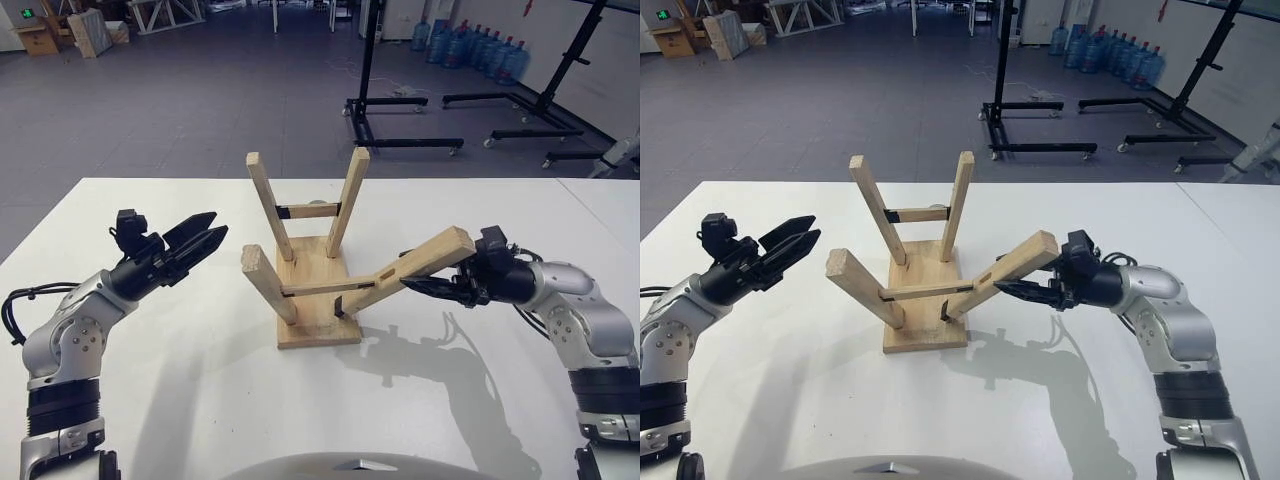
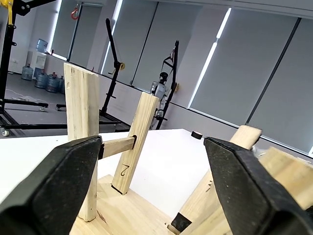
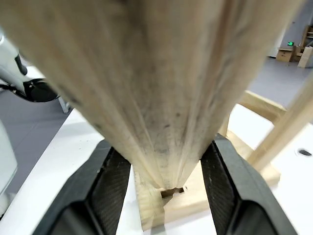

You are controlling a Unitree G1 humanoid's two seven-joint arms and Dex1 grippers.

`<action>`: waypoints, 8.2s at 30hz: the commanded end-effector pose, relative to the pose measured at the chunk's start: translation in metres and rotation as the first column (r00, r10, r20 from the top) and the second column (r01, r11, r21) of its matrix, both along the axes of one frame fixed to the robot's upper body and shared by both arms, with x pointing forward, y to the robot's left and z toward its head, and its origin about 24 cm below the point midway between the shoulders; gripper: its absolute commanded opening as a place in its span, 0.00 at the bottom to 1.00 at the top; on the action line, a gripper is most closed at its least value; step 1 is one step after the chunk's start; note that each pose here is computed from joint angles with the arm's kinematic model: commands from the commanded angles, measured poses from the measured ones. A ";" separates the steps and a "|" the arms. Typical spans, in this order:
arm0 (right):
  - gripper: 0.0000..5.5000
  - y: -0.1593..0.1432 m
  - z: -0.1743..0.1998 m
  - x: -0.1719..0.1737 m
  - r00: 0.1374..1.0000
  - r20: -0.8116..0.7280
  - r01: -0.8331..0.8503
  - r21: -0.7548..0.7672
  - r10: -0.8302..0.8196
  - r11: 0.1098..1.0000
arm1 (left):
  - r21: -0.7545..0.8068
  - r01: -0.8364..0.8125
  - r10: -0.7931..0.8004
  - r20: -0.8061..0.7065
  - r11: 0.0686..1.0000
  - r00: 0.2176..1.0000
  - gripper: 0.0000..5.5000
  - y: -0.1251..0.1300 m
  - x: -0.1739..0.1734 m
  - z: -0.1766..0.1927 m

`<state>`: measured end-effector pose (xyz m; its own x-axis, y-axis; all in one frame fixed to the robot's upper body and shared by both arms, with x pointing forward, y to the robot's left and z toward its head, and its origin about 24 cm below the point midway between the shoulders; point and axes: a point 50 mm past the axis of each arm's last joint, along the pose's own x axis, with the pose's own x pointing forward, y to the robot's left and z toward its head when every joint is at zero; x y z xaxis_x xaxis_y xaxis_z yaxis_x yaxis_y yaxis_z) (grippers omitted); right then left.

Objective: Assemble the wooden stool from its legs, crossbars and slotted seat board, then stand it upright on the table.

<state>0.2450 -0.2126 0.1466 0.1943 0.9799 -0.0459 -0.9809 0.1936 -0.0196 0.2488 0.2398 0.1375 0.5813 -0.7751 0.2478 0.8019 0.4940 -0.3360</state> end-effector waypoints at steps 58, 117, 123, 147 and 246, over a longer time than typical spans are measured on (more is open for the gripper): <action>0.37 0.026 -0.016 0.033 0.984 -0.062 -0.177 -0.248 0.167 0.952 | 0.213 0.257 -0.264 0.003 0.942 0.964 0.69 -0.068 0.013 0.004; 0.80 0.065 0.103 0.008 0.777 0.335 0.391 0.406 -0.532 0.826 | 0.133 0.194 -0.216 0.185 0.972 0.959 0.69 -0.122 0.017 0.027; 0.80 0.079 0.076 0.017 0.491 0.609 0.651 0.218 -0.623 0.727 | 0.143 0.156 -0.185 0.214 0.977 0.959 0.69 -0.120 0.015 0.034; 0.80 0.109 -0.066 0.015 0.580 0.810 0.529 -0.291 -0.089 0.797 | 0.128 0.093 -0.120 0.224 0.987 0.967 0.69 -0.121 0.021 0.034; 0.80 0.069 -0.035 0.025 0.898 0.266 0.396 -0.139 -0.351 0.907 | 0.114 -0.027 -0.007 0.287 0.993 0.958 0.69 -0.097 0.040 0.051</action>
